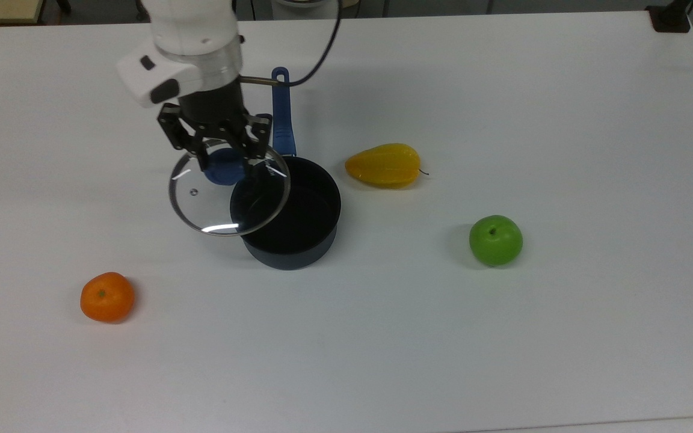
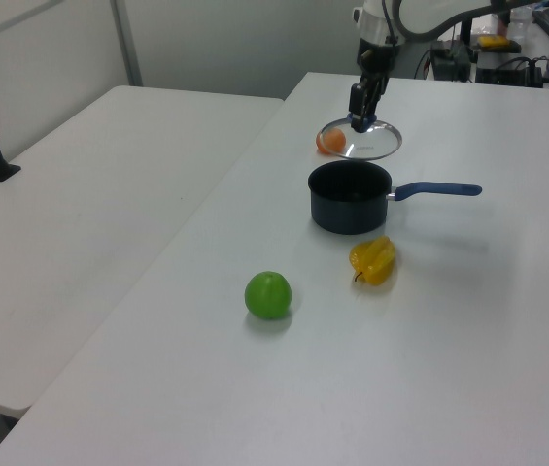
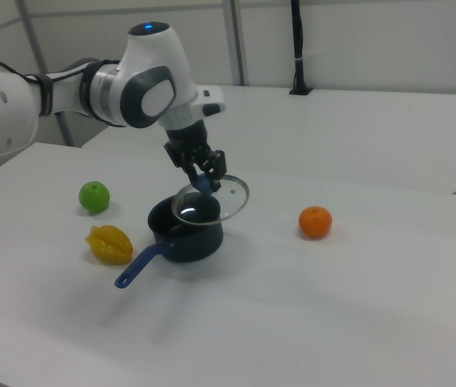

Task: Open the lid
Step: 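Lift the glass lid off the saucepan and carry it beside the orange, then lower the held glass lid onto the table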

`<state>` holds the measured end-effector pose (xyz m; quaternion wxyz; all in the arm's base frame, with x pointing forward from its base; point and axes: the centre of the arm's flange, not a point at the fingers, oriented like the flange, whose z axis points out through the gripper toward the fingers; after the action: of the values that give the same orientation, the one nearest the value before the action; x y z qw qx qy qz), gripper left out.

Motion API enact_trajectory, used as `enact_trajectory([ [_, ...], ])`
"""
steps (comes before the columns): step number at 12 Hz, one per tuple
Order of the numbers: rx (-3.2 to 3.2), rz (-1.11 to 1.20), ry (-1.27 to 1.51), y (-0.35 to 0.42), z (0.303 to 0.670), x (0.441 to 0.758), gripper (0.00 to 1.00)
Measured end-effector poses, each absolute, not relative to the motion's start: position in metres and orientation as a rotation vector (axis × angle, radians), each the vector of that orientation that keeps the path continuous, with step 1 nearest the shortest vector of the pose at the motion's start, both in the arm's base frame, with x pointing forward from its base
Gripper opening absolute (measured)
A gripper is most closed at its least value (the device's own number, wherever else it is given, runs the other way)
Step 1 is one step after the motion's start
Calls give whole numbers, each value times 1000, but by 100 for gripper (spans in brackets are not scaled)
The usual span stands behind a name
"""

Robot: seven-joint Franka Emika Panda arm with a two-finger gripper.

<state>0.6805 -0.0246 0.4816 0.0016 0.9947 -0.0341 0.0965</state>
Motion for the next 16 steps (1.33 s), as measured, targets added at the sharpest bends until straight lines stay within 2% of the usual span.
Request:
enact_trajectory([
  [9,3083,261,-209,-192,475,651,60],
  [16,3102,156,-184,-202,436,645,60],
])
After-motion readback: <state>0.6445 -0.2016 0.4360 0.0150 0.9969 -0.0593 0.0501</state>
